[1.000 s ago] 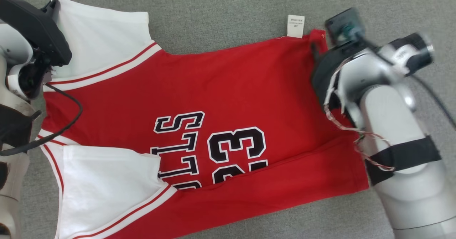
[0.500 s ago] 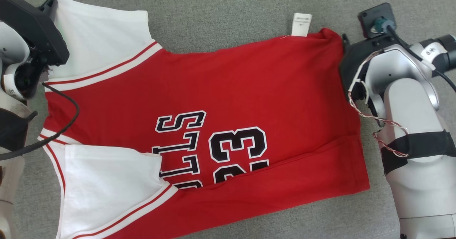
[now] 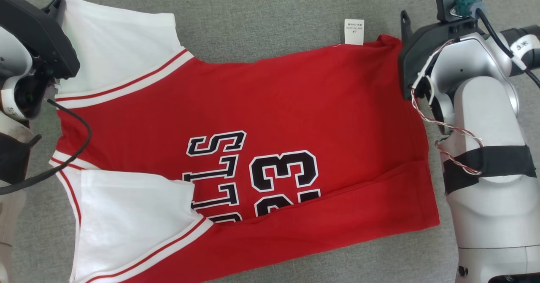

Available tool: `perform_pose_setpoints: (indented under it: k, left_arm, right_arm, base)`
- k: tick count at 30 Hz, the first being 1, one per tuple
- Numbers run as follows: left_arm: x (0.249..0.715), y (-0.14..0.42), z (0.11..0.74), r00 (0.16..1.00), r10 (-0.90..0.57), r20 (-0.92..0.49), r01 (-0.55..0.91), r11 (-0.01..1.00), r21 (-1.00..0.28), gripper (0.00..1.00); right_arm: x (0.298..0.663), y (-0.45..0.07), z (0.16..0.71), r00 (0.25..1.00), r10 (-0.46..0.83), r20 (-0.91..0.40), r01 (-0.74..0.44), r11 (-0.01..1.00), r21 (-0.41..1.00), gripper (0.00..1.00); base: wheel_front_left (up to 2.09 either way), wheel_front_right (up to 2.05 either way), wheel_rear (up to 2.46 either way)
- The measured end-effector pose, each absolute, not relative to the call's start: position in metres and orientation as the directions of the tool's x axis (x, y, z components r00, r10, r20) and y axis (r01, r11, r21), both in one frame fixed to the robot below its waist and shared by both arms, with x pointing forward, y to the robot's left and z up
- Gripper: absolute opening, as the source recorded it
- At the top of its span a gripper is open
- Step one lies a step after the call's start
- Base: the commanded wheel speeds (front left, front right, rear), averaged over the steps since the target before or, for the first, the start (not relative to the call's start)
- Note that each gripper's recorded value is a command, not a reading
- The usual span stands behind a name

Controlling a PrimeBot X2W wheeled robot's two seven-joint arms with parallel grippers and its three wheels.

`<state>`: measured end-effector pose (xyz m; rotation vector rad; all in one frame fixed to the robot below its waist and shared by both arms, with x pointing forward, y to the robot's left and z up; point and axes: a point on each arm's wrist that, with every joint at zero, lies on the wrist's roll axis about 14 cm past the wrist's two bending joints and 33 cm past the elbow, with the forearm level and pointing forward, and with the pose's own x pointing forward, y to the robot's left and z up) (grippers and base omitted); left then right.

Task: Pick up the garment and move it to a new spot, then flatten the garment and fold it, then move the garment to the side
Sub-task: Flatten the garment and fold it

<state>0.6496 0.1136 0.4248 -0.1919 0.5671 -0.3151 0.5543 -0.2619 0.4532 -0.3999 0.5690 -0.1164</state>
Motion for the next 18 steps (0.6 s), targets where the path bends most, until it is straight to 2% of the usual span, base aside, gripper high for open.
perform_pose_setpoints:
  k: [9,15,17,18]
  left_arm:
    - [0.644,0.120,0.422,0.796,-0.332,-0.506,0.225,0.938,-0.262,0.00]
    - [0.643,0.119,0.421,0.794,-0.334,-0.508,0.226,0.938,-0.264,0.00]
    - [0.643,0.119,0.419,0.793,-0.333,-0.510,0.224,0.938,-0.264,0.00]
    - [0.643,0.119,0.419,0.792,-0.333,-0.511,0.224,0.938,-0.264,0.00]
  right_arm:
    - [0.546,-0.236,0.425,0.701,-0.184,-0.689,-0.105,0.929,-0.355,1.00]
    - [0.540,-0.239,0.419,0.647,-0.185,-0.740,-0.117,0.935,-0.336,1.00]
    - [0.538,-0.239,0.416,0.634,-0.180,-0.752,-0.122,0.937,-0.327,0.93]
    - [0.537,-0.240,0.414,0.627,-0.179,-0.758,-0.126,0.937,-0.325,0.93]
  base:
    - [0.00,0.00,0.00]
    - [0.00,0.00,0.00]
    - [0.00,0.00,0.00]
    - [0.00,0.00,0.00]
